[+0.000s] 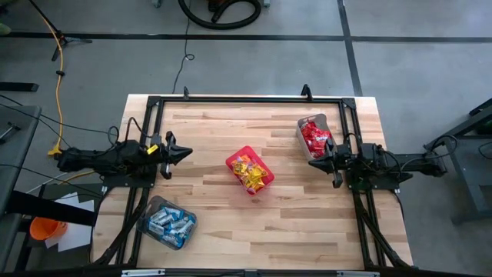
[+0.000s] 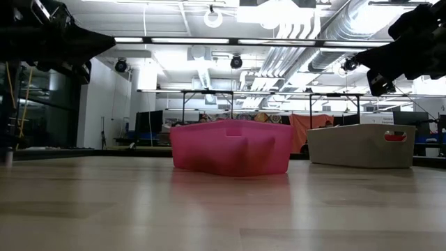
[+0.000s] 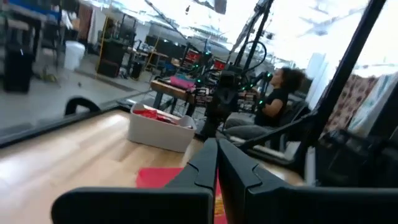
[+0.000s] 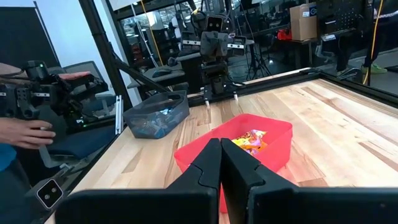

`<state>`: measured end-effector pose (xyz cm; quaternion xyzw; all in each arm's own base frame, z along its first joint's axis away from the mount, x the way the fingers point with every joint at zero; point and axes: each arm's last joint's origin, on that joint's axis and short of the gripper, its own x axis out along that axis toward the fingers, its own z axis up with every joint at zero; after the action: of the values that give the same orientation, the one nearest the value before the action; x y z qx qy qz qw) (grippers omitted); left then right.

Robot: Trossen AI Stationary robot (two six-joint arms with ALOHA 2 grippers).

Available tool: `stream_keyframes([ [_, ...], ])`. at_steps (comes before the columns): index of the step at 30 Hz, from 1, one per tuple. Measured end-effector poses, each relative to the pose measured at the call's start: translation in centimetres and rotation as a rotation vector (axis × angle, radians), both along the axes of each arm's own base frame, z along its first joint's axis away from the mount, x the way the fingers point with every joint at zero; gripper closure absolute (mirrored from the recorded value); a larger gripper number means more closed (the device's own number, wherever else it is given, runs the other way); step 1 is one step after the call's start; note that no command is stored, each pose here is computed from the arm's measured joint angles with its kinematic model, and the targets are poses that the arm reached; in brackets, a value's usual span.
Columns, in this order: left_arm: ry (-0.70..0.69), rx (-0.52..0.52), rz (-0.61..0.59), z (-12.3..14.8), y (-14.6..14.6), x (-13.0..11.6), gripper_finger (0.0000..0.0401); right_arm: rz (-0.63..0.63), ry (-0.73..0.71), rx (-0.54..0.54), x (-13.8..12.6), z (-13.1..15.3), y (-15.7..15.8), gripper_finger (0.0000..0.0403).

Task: Sort candy
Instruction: Return to Home Position

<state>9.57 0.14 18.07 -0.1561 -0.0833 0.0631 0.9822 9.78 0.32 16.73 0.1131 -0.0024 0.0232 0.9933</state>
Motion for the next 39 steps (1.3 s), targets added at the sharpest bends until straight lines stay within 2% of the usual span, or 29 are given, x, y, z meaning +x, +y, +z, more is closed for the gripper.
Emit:
stream_keyframes([
  [4,0.079,0.144,0.006,-0.5,0.0,0.1,0.04,0.0,0.0,0.0,0.0,0.0,0.0,0.0402],
  [6,0.132,0.178,-0.021,-1.0,-0.1,0.1,0.04,0.0,0.0,0.0,0.0,0.0,0.0,0.0402],
  [9,0.132,0.212,-0.049,-1.0,-0.2,0.1,0.04,0.0,0.0,0.0,0.0,0.0,0.0,0.0402],
  [39,0.149,0.213,-0.043,-1.1,-0.2,0.2,0.04,0.0,0.001,0.0,0.0,0.0,0.0,0.0402],
])
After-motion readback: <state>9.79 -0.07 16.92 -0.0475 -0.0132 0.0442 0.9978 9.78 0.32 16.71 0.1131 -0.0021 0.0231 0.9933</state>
